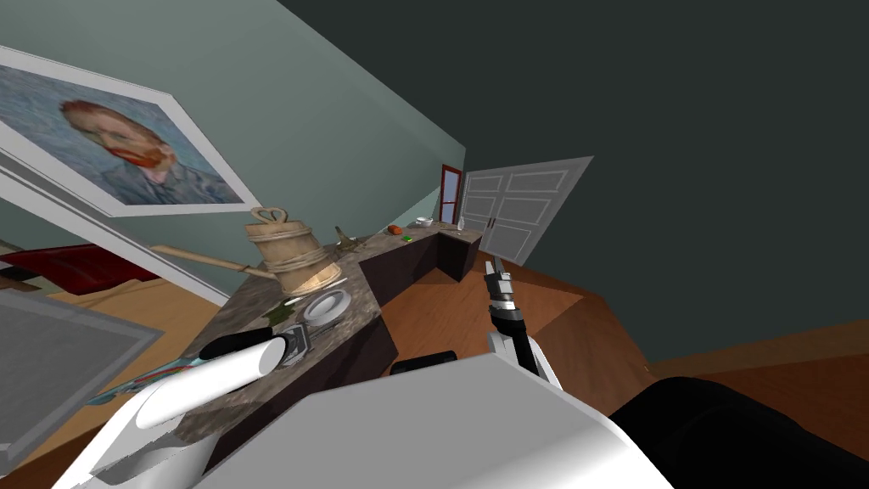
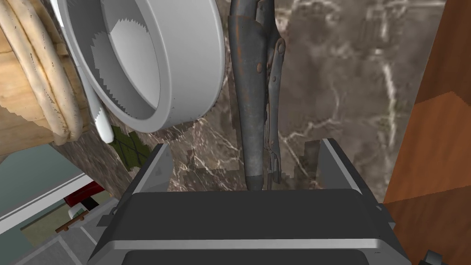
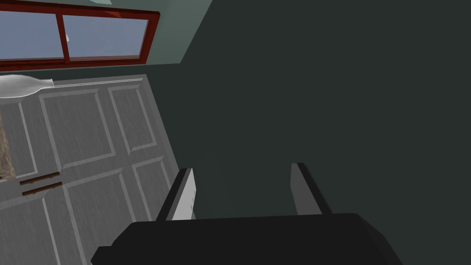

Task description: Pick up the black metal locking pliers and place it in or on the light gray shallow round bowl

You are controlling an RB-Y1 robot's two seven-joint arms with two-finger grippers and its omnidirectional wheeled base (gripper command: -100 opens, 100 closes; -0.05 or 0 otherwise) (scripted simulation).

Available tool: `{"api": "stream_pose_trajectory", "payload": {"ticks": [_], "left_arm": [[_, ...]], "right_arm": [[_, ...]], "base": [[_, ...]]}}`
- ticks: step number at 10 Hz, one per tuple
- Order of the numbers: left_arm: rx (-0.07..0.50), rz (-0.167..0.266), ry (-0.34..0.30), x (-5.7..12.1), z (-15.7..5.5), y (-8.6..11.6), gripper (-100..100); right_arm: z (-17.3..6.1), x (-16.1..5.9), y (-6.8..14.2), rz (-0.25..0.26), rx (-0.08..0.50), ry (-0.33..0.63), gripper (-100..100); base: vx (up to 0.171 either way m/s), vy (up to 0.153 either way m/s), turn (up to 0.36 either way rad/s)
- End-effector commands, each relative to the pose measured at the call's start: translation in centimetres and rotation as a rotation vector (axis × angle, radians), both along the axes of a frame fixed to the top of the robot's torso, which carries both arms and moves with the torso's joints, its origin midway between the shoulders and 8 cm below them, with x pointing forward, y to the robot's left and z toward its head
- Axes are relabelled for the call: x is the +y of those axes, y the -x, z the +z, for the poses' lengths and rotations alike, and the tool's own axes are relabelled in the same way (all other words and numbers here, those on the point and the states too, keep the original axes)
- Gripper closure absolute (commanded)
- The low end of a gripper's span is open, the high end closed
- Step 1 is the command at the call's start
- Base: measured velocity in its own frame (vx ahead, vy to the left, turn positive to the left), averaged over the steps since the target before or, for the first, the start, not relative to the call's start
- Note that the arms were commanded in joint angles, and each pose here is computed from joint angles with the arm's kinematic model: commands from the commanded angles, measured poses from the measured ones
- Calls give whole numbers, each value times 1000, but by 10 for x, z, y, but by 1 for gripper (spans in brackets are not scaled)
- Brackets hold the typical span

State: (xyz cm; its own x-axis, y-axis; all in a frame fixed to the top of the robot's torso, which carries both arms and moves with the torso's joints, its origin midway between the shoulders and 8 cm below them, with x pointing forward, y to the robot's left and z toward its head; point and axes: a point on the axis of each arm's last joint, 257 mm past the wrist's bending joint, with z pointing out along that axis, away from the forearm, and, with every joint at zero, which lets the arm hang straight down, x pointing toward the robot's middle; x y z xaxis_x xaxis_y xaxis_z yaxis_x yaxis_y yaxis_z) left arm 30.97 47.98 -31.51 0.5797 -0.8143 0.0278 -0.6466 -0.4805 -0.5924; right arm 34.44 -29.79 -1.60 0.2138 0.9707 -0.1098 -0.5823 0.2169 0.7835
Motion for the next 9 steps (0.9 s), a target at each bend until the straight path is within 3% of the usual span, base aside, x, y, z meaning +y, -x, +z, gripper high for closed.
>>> {"api": "stream_pose_trajectory", "payload": {"ticks": [1,4,5,6,9], "left_arm": [[-1,18,1,13,-3,-3,-100],[-10,53,2,39,-5,-9,-100],[-7,45,2,34,-4,-8,-100],[-8,47,2,35,-4,-8,100],[-8,48,2,35,-4,-8,100]], "right_arm": [[0,0,0,0,0,0,0],[0,0,0,0,0,0,0],[0,0,0,0,0,0,0],[0,0,0,0,0,0,0],[0,0,0,0,0,0,0]], "base": [[-43,-34,-129],[-53,-50,-107],[-27,-18,-18],[0,0,0],[0,0,0]]}}
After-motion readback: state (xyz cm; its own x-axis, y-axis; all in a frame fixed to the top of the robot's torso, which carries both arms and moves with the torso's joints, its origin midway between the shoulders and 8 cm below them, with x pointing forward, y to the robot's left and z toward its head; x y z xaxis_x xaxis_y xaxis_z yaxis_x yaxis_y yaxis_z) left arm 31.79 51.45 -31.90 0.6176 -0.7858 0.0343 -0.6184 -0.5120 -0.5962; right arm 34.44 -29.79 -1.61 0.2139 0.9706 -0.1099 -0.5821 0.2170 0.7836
